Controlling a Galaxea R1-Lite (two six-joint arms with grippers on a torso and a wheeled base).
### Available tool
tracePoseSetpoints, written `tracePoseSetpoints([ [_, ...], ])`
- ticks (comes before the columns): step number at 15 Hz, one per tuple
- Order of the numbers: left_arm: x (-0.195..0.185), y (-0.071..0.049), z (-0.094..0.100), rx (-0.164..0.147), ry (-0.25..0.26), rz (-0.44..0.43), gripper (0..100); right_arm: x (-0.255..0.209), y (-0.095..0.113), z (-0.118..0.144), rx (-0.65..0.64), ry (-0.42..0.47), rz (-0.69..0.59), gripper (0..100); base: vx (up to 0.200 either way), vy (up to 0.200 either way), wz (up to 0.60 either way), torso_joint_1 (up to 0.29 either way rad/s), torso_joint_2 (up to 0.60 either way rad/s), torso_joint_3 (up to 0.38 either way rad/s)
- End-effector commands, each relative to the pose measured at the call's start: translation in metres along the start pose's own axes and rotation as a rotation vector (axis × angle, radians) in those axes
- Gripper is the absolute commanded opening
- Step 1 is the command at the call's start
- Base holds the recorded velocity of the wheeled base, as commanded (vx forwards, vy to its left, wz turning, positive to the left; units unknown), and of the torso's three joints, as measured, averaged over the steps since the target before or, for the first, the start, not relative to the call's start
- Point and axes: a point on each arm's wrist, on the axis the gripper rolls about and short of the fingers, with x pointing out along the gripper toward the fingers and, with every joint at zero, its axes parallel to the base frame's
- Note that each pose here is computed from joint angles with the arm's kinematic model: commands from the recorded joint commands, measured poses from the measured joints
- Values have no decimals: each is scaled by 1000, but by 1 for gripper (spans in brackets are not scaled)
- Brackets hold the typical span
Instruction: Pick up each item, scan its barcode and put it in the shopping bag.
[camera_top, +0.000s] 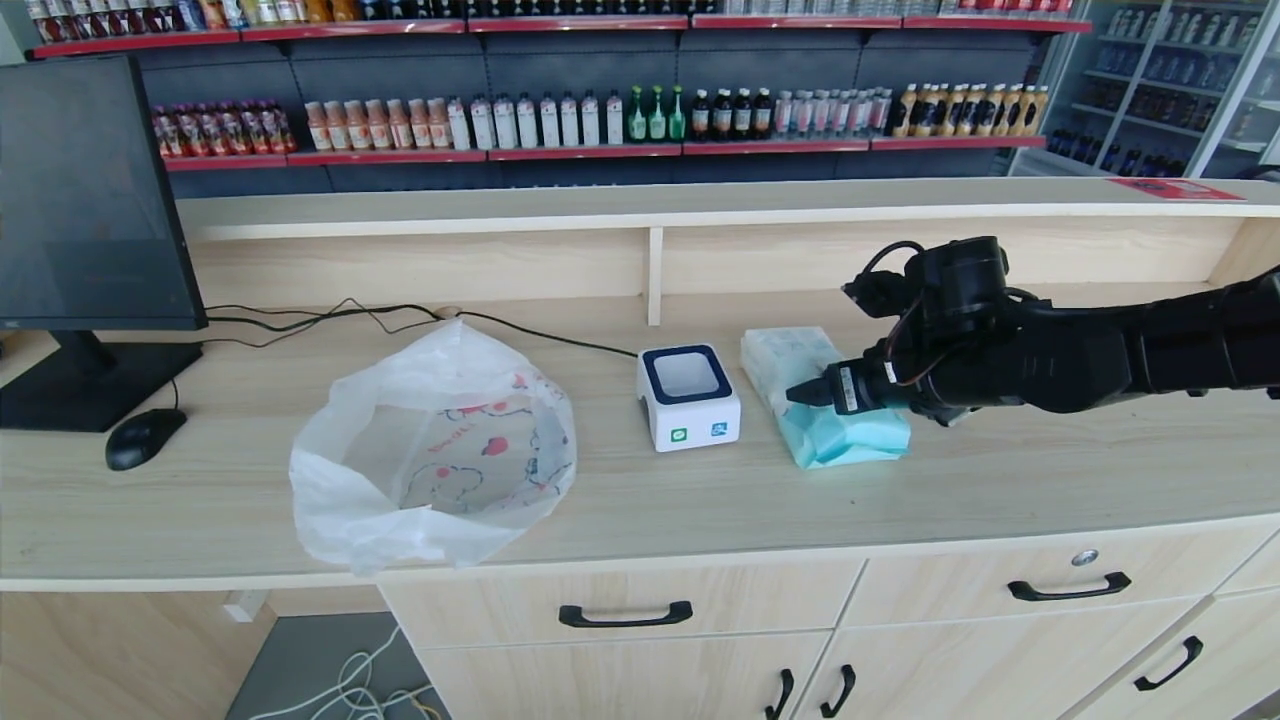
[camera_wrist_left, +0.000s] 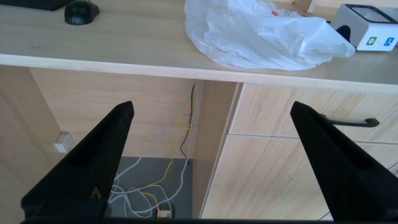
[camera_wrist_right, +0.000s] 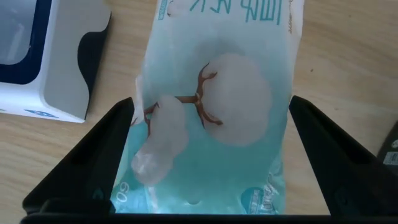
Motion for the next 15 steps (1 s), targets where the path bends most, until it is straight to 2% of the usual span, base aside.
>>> tracePoseSetpoints([
  [1,0,0,0,0,-1,2,100,4,-1,-2,1,11,0,100,0,0,0,0,0,0],
  [6,0,0,0,0,-1,1,100,17,-3,-7,10,31,40,100,0,0,0,0,0,0],
  [10,0,0,0,0,-1,1,100,32,3,-1,84,14,28,100,0,0,0,0,0,0],
  [15,0,0,0,0,-1,1,100,33,5,-3,85,30,9,100,0,0,0,0,0,0],
])
